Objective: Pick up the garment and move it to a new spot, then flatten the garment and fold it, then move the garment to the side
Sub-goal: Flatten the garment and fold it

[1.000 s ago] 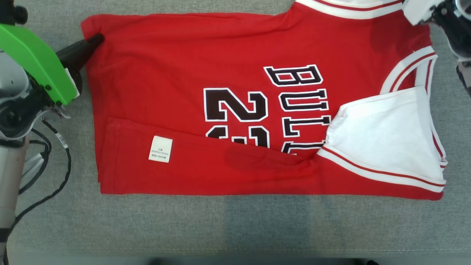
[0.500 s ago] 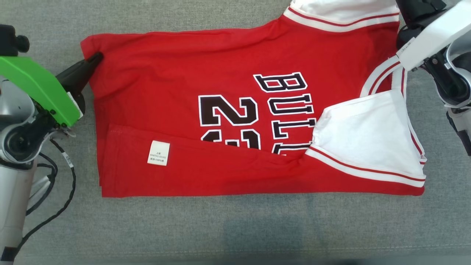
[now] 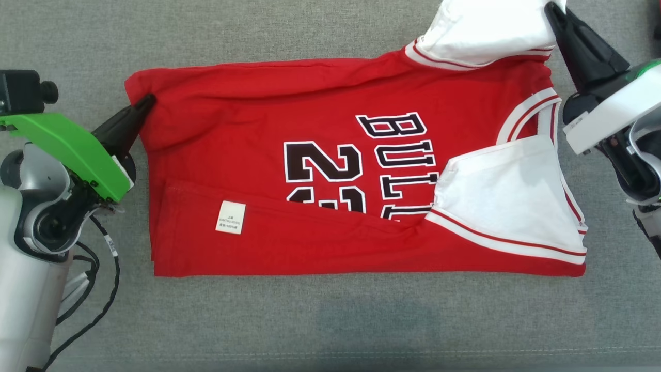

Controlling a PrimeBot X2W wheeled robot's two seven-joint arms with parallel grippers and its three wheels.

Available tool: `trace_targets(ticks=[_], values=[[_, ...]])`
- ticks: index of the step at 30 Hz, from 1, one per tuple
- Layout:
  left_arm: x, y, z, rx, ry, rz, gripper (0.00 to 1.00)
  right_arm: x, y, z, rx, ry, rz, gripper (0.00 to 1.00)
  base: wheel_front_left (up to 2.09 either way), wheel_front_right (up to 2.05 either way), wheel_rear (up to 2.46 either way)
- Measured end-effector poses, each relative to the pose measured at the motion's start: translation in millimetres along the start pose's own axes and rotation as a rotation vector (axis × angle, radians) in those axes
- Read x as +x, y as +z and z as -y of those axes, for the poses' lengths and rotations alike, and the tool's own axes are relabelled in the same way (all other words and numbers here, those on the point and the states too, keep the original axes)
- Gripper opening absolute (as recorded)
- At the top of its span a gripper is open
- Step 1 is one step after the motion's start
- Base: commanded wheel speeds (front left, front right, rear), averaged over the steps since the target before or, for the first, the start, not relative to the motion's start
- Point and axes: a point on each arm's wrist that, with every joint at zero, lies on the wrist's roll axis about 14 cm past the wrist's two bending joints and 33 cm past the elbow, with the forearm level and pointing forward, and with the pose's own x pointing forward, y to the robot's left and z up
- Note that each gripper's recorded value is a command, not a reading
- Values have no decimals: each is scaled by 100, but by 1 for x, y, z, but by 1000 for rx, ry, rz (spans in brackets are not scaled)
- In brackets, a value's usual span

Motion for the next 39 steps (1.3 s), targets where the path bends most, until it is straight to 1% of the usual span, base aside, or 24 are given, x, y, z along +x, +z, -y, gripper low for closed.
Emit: trace_targets(ticks=[3, 9, 20, 26, 33, 39], values=[[-5, -2, 5, 0, -11, 19, 0, -10, -5, -4, 14, -3, -4, 0, 0, 0, 0], [-16, -4, 6, 3, 2, 52, 0, -26, -2, -13, 46, -16, 21, 0, 0, 0, 0], [-26, -2, 12, 8, -5, 121, 0, -59, -10, -28, 95, -39, 26, 0, 0, 0, 0], [-28, -14, 15, -2, -11, 106, 0, -78, -20, -34, 129, -71, 7, 0, 0, 0, 0], [-32, -17, 15, -11, -12, 140, 0, -96, -34, -41, 158, -91, -20, 0, 0, 0, 0], [-38, -22, 16, -10, -9, 154, 0, -107, -38, -46, 173, -107, -32, 0, 0, 0, 0]])
